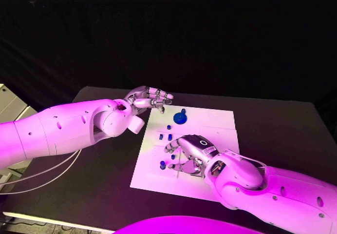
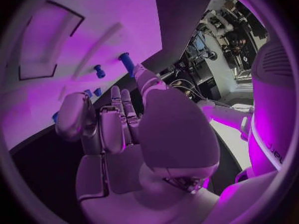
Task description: Assemble the parts on the task board
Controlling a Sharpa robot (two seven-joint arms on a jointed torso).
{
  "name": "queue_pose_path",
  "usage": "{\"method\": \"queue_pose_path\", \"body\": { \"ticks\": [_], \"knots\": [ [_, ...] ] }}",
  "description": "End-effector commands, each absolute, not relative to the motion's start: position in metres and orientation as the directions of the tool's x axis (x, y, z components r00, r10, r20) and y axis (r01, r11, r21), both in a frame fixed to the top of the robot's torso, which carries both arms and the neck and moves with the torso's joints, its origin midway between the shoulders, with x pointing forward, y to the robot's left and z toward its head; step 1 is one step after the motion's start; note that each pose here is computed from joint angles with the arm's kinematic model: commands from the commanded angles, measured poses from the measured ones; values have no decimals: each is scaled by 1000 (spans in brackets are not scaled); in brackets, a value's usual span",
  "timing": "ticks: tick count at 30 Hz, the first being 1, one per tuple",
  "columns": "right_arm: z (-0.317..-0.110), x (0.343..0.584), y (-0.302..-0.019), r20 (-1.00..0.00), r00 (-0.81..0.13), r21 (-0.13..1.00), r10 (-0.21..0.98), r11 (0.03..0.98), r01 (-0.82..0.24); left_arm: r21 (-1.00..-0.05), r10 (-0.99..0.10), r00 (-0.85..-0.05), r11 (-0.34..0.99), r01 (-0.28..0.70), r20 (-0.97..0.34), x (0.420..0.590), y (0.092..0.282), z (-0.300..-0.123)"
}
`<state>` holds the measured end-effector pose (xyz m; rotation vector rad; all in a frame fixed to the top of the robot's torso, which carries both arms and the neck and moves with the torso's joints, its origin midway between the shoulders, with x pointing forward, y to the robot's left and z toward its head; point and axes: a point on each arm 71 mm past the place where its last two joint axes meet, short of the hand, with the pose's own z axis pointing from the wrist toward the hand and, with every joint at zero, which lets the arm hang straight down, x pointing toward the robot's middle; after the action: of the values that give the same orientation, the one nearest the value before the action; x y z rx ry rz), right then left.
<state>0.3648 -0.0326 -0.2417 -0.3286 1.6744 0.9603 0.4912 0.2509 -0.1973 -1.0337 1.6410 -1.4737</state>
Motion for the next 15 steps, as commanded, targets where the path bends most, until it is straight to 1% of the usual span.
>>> {"method": "queue_pose_path", "body": {
  "ticks": [1,3,5,8,9,12,15],
  "knots": [
    [-229,367,-46,-866,-346,498,361,568,-655,-993,-889,-456,26,-113,29,490,250,-197],
    [-222,374,-65,-828,-378,559,414,568,-604,-994,-892,-450,25,-109,27,490,250,-197],
    [-216,383,-88,-773,-415,634,480,582,-508,-995,-897,-440,20,-98,26,489,251,-197],
    [-208,394,-124,-710,-443,701,547,610,-370,-997,-904,-427,2,-78,32,489,251,-195],
    [-206,397,-141,-691,-455,714,562,626,-313,-998,-906,-422,-9,-69,37,488,252,-194],
    [-205,399,-173,-661,-471,728,584,652,-213,-998,-908,-417,-26,-55,47,488,251,-193],
    [-209,397,-201,-641,-482,723,597,680,-119,-998,-909,-414,-37,-48,53,486,250,-192]
  ]
}}
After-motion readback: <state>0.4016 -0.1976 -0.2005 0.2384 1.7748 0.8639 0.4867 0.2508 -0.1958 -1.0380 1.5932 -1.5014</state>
